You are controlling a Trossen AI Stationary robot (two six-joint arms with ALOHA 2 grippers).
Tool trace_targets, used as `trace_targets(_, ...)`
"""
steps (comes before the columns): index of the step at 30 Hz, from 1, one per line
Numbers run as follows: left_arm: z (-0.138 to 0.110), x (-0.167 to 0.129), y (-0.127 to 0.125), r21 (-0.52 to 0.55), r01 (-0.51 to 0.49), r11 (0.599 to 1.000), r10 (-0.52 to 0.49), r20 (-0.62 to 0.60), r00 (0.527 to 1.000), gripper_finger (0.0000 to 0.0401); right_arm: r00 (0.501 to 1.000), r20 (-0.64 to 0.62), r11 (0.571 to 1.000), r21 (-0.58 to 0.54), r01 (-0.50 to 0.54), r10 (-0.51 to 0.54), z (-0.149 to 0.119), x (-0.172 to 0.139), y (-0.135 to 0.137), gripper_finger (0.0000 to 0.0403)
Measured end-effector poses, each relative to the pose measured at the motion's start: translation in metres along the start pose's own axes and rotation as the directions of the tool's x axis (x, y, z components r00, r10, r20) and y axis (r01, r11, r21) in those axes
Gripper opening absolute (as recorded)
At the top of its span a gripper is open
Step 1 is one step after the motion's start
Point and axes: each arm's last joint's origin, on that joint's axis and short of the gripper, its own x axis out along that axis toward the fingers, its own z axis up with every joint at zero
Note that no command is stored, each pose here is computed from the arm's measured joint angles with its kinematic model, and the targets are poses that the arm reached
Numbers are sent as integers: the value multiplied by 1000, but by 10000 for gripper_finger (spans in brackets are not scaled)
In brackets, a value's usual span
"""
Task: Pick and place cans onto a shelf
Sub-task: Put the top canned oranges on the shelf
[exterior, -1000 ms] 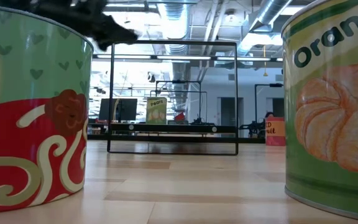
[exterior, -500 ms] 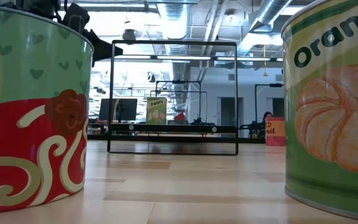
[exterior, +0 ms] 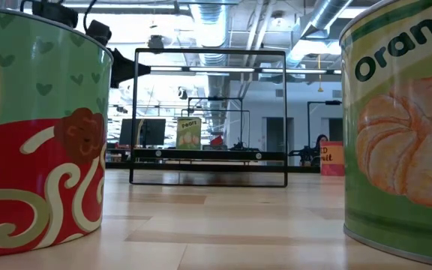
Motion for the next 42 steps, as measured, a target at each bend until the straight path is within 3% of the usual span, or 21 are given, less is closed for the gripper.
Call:
trace_targets(7,-12,8,4,-45,38,998,-39,-31,999,0,987,158,1000,-6,-5,6,16,-1,0,36)
trace_targets(12,-8,8,5,-31,36,999,-36,9,999,0,989,143,998,-44,-38,44,24,0,1,10)
trace_targets(18,-6,8,4,-22,35,999,-35,20,999,0,995,-3,994,17,-104,104,33,15,7,9)
trace_targets(23,-7,8,4,-24,36,999,-35,16,999,0,967,-180,983,61,-172,181,40,40,26,5)
trace_targets(29,-8,8,4,-28,36,999,-35,8,999,0,913,-349,973,-13,-229,211,45,62,67,5)
trace_targets(37,-9,8,4,-18,37,999,-37,-6,999,0,879,-404,961,3,-276,254,55,59,107,5)
trace_targets(40,-10,8,4,-10,37,999,-38,-15,999,0,835,-487,964,73,-255,257,63,52,113,9)
trace_targets(42,-10,8,4,-9,37,999,-38,-15,999,0,791,-572,976,123,-179,217,69,46,112,18)
